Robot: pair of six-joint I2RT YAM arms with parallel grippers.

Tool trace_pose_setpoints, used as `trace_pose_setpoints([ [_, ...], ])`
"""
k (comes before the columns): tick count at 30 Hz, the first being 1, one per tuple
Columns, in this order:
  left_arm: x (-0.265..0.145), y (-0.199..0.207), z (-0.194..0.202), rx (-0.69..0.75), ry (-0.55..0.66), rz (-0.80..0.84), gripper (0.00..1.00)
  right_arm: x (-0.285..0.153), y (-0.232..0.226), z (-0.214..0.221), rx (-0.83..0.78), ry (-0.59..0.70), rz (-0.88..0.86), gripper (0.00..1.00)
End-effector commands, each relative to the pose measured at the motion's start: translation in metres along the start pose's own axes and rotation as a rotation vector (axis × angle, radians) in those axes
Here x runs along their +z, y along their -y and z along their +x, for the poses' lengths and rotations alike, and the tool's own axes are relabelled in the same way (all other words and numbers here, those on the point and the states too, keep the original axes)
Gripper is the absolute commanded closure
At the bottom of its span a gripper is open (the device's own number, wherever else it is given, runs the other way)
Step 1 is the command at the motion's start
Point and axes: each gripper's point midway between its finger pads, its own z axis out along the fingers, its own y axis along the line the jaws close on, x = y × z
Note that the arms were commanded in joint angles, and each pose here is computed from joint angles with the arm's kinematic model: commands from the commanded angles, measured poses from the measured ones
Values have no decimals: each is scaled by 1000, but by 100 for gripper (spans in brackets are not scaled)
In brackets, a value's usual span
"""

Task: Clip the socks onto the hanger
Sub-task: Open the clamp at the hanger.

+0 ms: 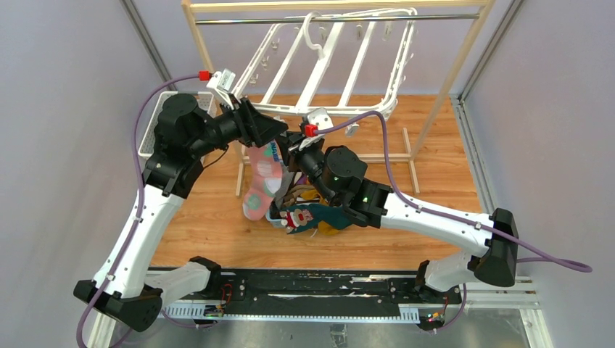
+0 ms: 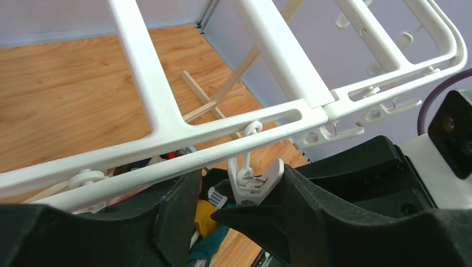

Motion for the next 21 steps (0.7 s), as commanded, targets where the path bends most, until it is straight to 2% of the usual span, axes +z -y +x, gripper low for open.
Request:
trace_pose_setpoints([
  [1, 4, 8, -24, 28, 68, 12, 43, -1, -20, 11, 8, -46, -78, 100],
  [21, -8, 7, -30, 0, 139, -28, 48, 1, -20, 19, 27, -61, -65, 100],
])
